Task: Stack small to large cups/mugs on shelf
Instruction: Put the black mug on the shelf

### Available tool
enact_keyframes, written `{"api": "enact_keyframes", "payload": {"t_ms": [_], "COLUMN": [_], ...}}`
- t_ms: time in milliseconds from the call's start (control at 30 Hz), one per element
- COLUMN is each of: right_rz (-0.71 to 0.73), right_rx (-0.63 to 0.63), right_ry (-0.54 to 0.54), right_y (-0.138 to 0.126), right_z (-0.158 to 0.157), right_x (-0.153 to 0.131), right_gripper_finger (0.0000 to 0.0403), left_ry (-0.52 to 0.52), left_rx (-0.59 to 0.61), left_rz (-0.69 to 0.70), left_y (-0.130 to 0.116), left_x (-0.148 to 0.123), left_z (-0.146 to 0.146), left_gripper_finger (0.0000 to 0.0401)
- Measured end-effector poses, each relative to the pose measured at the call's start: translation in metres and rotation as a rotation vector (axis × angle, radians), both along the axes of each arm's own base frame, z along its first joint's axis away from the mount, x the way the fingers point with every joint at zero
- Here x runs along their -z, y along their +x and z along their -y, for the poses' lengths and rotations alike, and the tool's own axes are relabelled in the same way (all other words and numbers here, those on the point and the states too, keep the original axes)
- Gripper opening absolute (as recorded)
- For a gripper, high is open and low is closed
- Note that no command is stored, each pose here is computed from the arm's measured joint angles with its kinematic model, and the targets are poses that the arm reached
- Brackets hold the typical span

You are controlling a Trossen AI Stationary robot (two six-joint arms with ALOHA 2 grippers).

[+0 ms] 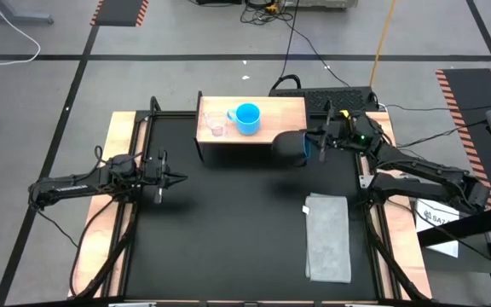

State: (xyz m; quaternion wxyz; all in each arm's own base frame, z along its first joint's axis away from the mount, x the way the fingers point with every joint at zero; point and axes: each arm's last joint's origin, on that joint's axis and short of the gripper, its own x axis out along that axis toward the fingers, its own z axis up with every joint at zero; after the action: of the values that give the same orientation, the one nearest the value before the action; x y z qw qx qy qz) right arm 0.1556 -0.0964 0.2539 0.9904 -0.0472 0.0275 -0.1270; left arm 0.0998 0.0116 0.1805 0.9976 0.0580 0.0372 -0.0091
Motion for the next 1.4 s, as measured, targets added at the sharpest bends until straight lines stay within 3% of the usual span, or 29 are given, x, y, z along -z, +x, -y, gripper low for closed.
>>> {"api": "enact_keyframes", "payload": {"t_ms": [167, 533, 867, 1400], "right_rz": [0.034, -0.070, -0.274, -0.536], "right_rx": [0.006, 0.055, 0.134, 0.213], "right_ry": [-0.003, -0.013, 0.047, -0.002], "right_y": [0.002, 0.008, 0.014, 0.028], "right_z": [0.004, 0.023, 0.057, 0.105], "right_x": [-0.027, -0.085, -0.115, -0.143], "right_gripper_finger": [0.0011, 0.0011, 0.0011, 0.0011], "left_ry": [0.001, 0.000, 0.006, 0.003], "left_rx": [0.000, 0.000, 0.001, 0.001], "left_rz": [0.001, 0.000, 0.000, -0.032], "left_y": [0.000, 0.000, 0.000, 0.000], "left_x": [0.000, 0.000, 0.000, 0.003], "left_z": [0.000, 0.000, 0.000, 0.000], "left_gripper_finger": [0.0026, 0.0026, 0.0026, 0.0026]}}
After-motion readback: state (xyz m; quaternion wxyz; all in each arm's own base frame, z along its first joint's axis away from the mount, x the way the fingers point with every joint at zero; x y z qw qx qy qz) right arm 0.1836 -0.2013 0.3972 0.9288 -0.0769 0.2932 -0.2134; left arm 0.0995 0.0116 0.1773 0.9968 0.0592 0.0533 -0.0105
